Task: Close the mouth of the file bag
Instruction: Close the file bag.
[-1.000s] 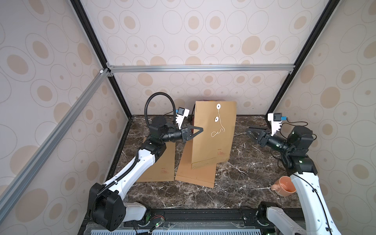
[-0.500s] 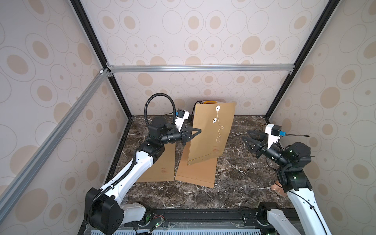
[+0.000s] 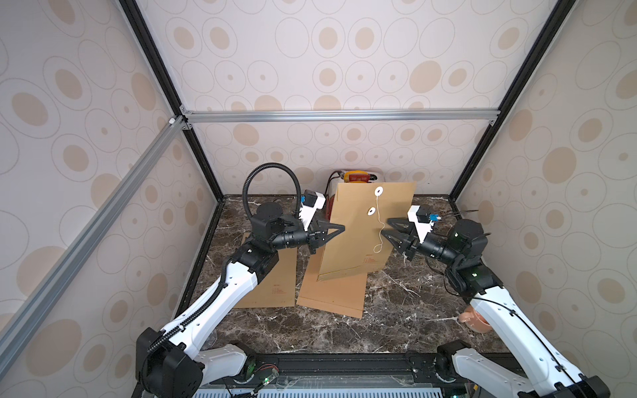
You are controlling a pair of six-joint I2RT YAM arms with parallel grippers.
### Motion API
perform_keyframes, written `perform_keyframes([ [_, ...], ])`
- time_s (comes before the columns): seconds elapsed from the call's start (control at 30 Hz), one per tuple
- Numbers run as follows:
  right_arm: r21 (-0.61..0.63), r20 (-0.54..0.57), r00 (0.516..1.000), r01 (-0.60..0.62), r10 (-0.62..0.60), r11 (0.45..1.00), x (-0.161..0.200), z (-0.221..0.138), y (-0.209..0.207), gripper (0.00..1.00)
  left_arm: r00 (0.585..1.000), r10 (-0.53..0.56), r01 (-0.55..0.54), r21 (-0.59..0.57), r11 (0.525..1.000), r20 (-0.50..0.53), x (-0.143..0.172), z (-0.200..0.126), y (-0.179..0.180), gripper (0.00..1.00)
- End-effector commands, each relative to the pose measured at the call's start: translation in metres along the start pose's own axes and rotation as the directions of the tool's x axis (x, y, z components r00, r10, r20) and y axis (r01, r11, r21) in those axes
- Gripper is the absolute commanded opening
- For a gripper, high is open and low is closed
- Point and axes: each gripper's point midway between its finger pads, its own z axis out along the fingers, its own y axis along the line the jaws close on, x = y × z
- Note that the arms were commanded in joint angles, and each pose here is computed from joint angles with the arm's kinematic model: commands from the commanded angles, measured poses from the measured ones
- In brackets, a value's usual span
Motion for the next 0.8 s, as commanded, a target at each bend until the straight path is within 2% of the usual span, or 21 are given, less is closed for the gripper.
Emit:
perform_keyframes([
  [0.0,0.007,0.072,0.987,0.144,-0.144,0.990,-0.018,-0.002,0.007,0.43,0.996,0.086,-0.086,0.003,0.996,0.007,-0.010,-0.005,-0.011,0.00],
  [0.2,-0.026,0.028,0.985,0.170,-0.169,0.985,-0.012,0.012,0.007,0.43,0.991,0.133,-0.135,-0.045,0.990,-0.031,-0.003,-0.006,-0.007,0.00],
  [0.43,-0.063,0.017,0.986,0.169,-0.168,0.984,-0.006,0.024,0.009,0.41,0.986,0.168,-0.168,-0.013,0.986,-0.005,-0.005,-0.008,-0.017,0.00],
  [0.77,-0.131,0.053,0.986,0.163,-0.157,0.978,0.001,0.028,0.025,0.37,0.984,0.177,-0.177,-0.006,0.984,0.005,-0.006,-0.009,-0.020,0.00],
])
